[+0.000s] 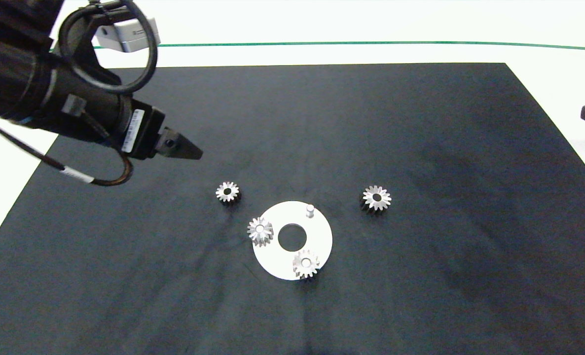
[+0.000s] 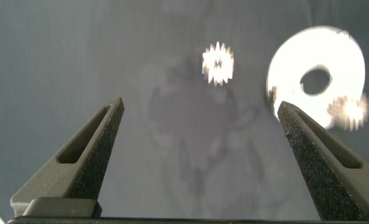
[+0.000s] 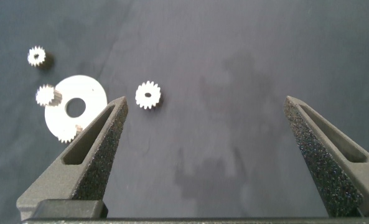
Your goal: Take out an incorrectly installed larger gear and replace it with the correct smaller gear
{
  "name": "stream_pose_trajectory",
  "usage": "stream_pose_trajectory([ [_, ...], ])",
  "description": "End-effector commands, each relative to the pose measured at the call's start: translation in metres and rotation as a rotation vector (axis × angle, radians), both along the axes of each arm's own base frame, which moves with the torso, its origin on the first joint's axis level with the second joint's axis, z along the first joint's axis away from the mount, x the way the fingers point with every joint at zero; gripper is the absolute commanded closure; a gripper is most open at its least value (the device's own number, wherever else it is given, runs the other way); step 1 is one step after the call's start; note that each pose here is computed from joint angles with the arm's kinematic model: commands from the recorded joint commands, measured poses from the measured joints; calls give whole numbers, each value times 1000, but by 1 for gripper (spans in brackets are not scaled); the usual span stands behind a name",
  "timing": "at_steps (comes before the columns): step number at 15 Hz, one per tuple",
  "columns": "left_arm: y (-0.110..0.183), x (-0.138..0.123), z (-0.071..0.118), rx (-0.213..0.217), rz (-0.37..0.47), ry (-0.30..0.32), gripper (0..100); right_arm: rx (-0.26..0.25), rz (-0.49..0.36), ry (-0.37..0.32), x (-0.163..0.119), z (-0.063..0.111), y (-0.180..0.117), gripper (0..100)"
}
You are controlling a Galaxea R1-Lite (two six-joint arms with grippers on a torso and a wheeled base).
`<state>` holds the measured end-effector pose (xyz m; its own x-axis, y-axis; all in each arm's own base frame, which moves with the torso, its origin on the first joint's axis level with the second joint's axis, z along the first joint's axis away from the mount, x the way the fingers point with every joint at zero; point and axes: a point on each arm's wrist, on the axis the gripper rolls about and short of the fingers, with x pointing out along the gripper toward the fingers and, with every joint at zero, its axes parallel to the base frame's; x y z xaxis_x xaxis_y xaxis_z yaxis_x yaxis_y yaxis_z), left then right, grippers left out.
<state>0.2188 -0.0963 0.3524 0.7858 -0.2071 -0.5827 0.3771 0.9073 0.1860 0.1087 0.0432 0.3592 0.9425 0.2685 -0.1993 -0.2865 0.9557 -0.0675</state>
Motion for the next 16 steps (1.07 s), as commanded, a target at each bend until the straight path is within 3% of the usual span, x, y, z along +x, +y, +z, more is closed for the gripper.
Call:
stream_pose_trajectory([
  [1, -34, 69, -27, 49, 4, 78, 0, -2, 4, -15, 2, 3, 1, 0],
  [3, -40, 83, -45, 75, 5, 135, 0, -9, 12, -1, 6, 0, 3, 0],
  [7, -50, 97, -63, 96, -3, 179, 0, -16, 14, 7, 9, -1, 5, 0],
  [14, -51, 94, -63, 96, -2, 191, 0, -14, 14, 4, 8, 0, 4, 0],
  [16, -54, 93, -65, 79, 8, 204, 0, -15, 14, 6, 9, -1, 5, 0],
])
